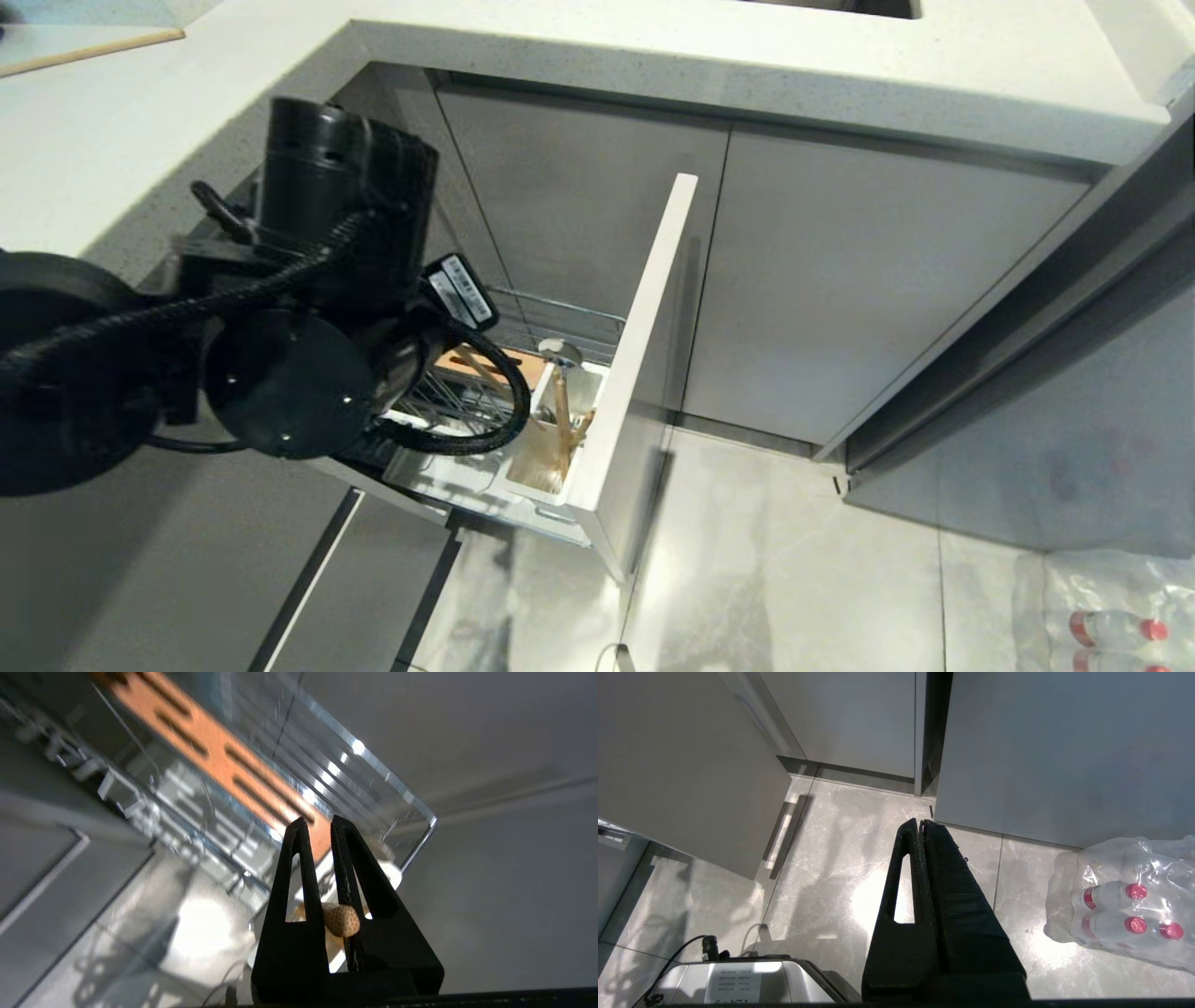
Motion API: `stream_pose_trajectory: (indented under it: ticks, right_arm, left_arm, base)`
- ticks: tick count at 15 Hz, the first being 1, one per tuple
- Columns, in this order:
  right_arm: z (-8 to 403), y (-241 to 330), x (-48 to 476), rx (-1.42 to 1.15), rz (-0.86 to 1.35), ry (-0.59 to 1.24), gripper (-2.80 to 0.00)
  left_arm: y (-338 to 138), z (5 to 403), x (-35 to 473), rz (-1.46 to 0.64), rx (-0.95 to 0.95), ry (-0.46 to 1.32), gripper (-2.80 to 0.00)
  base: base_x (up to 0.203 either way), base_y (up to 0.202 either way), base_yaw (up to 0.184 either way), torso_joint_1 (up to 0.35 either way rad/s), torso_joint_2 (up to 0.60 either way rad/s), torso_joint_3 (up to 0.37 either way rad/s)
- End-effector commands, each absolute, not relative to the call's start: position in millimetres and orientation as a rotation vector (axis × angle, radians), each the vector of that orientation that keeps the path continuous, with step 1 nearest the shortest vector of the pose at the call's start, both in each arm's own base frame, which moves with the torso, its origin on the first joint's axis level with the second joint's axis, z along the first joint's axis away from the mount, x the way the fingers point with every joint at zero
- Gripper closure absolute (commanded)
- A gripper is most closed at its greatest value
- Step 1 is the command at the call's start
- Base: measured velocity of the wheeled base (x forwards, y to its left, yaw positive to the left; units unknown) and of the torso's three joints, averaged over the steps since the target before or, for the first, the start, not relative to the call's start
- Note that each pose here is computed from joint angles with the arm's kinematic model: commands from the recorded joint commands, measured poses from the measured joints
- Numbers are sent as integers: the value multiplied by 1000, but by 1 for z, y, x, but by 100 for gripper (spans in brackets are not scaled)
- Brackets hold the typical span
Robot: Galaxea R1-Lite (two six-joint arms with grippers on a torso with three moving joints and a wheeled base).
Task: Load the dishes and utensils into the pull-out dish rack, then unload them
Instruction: Take the chopsticks out of the cupboard
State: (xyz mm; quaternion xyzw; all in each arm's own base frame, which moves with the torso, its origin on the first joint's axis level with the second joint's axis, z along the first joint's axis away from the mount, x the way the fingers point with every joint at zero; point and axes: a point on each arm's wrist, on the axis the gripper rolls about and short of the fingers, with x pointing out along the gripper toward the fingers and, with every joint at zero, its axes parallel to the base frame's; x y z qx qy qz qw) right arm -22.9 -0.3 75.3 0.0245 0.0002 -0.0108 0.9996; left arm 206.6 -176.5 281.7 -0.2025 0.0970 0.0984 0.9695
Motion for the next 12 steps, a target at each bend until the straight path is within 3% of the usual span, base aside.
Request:
stream_pose_trajectory:
  ticks: [1, 12]
  right_arm:
    - [75, 0, -23, 49, -22, 3, 0]
    - [75, 0, -23, 49, -22, 3, 0]
  left_arm:
    - [-160, 305, 190, 188, -456, 133, 0]
    - [-47, 423, 87, 203, -558, -257, 0]
  base:
    - [0, 0, 0, 0, 0, 0]
    - [0, 0, 0, 0, 0, 0]
